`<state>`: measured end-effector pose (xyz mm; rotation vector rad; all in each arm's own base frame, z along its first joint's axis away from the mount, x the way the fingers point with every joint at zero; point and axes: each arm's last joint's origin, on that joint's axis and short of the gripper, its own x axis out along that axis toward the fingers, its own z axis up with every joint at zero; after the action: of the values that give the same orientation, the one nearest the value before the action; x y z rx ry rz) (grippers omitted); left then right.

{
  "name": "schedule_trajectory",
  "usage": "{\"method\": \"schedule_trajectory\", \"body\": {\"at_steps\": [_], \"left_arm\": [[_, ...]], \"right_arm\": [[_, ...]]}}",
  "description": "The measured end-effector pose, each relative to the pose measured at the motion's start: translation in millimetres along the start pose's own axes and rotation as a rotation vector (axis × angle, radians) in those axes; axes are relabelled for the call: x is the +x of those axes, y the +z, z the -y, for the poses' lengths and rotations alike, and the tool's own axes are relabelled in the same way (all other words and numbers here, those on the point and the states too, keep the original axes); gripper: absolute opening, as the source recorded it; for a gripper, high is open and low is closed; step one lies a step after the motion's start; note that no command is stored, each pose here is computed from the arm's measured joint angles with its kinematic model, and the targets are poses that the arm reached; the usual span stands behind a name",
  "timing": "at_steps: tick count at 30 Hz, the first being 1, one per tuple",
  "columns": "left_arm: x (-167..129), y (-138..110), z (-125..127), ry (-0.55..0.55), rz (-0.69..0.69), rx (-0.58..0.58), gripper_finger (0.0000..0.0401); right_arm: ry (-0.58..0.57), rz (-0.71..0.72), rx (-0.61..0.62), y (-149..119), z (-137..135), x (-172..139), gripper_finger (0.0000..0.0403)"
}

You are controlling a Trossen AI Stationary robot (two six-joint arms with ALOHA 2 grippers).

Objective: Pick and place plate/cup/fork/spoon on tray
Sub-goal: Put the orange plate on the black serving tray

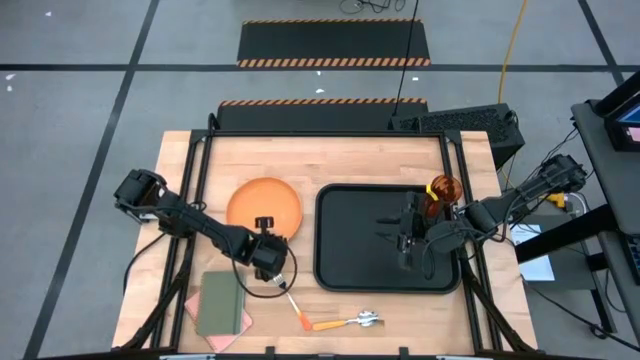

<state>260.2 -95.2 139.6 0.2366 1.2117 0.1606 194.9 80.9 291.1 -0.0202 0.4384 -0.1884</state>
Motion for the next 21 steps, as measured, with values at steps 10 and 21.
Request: {"method": "schedule_trajectory", "body": {"at_steps": [10, 21], "left_arm": [[-37, 33, -16, -0.011, -0.106, 0.154, 0.0007], [-111, 86, -43, 0.092, -0.018, 0.228, 0.0007]], "right_arm": [[0.007, 0.016, -0.005, 3, 1, -4, 0.0130], [0.025, 0.017, -0.047, 9, -6, -18, 0.0130]]}}
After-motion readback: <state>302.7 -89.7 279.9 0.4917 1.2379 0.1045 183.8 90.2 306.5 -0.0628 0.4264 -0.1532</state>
